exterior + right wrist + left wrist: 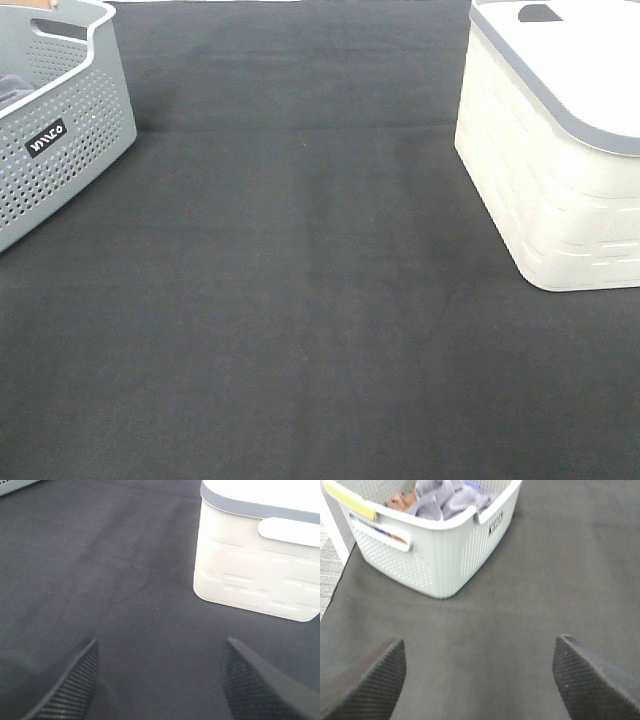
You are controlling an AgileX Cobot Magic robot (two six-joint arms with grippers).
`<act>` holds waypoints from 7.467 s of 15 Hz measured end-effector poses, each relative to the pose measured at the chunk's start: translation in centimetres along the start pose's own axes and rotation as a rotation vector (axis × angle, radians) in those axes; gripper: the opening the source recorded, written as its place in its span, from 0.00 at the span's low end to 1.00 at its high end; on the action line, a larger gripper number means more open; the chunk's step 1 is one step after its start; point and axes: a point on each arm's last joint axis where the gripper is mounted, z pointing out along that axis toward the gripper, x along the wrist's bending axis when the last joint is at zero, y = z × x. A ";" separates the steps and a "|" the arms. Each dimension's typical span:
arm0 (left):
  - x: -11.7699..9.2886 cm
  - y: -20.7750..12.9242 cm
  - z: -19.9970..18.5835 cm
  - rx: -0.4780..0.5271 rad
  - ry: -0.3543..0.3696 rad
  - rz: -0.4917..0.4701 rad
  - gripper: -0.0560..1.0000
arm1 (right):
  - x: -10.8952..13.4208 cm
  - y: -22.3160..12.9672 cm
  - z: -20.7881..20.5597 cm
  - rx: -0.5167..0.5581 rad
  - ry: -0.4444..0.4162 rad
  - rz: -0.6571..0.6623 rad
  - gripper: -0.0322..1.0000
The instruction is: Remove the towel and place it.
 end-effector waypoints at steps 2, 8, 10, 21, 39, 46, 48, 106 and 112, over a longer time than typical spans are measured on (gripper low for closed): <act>-0.3 2.5 1.1 -0.007 0.007 -0.037 0.76 | 0.0 0.0 0.0 0.000 0.000 0.000 0.69; -0.2 9.1 7.2 0.010 0.121 -0.241 0.75 | 0.0 0.0 0.0 0.000 0.000 0.000 0.69; -0.7 11.4 10.1 0.013 0.117 -0.334 0.75 | 0.0 0.0 0.0 0.000 0.000 0.000 0.69; -0.5 17.0 24.9 0.025 0.279 -0.650 0.75 | 0.0 0.0 0.0 0.000 0.000 0.000 0.69; 4.1 10.0 40.0 0.185 0.542 -0.966 0.72 | -0.2 -0.1 0.1 0.006 -0.023 0.043 0.69; 4.5 8.5 41.9 0.193 0.533 -1.020 0.70 | -0.2 -0.1 0.1 0.006 -0.025 0.045 0.69; 4.5 8.5 41.9 0.191 0.533 -1.025 0.68 | -0.2 -0.1 0.1 0.006 -0.025 0.046 0.69; -23.8 26.3 17.2 -0.339 -0.074 0.314 0.05 | -0.4 -0.1 0.1 0.008 -0.044 0.078 0.69; -24.1 21.1 21.4 -0.024 0.017 0.356 0.05 | 0.5 0.8 1.0 0.047 0.077 0.064 0.69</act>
